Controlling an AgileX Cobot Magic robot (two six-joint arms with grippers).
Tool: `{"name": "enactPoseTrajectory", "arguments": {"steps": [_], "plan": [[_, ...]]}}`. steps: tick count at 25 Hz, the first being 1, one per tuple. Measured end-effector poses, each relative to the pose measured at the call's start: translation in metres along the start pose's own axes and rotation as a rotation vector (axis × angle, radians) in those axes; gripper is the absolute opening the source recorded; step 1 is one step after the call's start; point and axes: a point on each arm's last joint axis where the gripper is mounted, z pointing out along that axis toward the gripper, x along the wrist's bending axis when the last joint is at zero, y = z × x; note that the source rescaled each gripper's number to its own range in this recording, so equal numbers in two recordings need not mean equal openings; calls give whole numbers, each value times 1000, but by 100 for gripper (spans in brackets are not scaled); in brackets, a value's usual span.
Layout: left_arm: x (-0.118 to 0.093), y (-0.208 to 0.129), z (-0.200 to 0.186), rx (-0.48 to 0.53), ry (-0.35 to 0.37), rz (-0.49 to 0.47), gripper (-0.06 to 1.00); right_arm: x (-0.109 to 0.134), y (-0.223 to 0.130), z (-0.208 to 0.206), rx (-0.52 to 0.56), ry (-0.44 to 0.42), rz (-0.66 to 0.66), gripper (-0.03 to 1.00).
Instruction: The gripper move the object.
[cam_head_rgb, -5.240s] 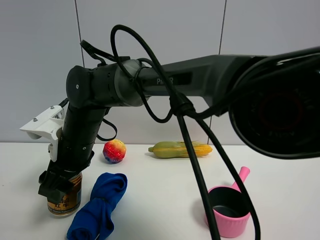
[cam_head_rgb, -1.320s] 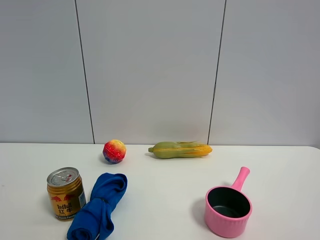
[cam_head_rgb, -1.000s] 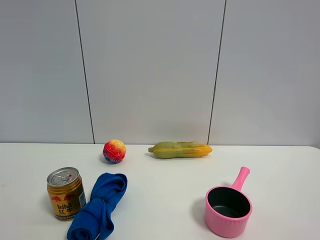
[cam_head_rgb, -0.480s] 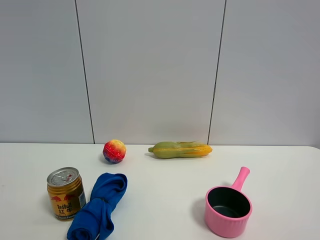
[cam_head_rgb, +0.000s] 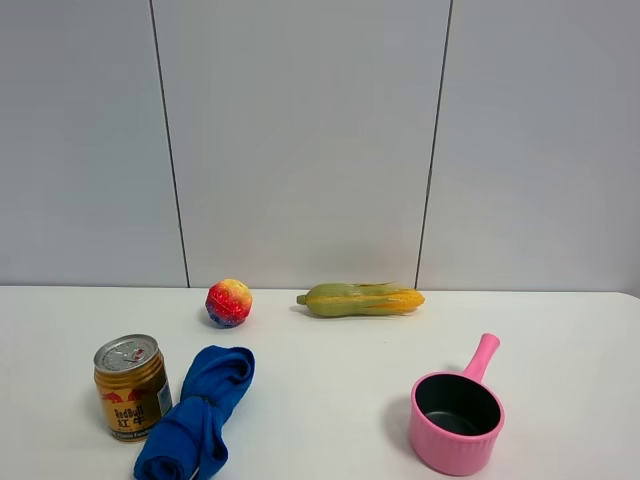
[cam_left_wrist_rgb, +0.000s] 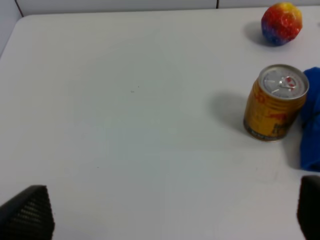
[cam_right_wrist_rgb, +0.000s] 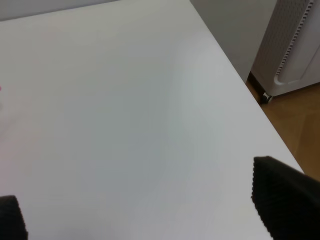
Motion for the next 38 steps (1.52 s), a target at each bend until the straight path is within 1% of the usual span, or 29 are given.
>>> {"name": "enactPoseTrajectory", "arguments": {"steps": [38], "plan": [[0,0,0,0,0,1,100,0,0,0,0,0,0,87]]}}
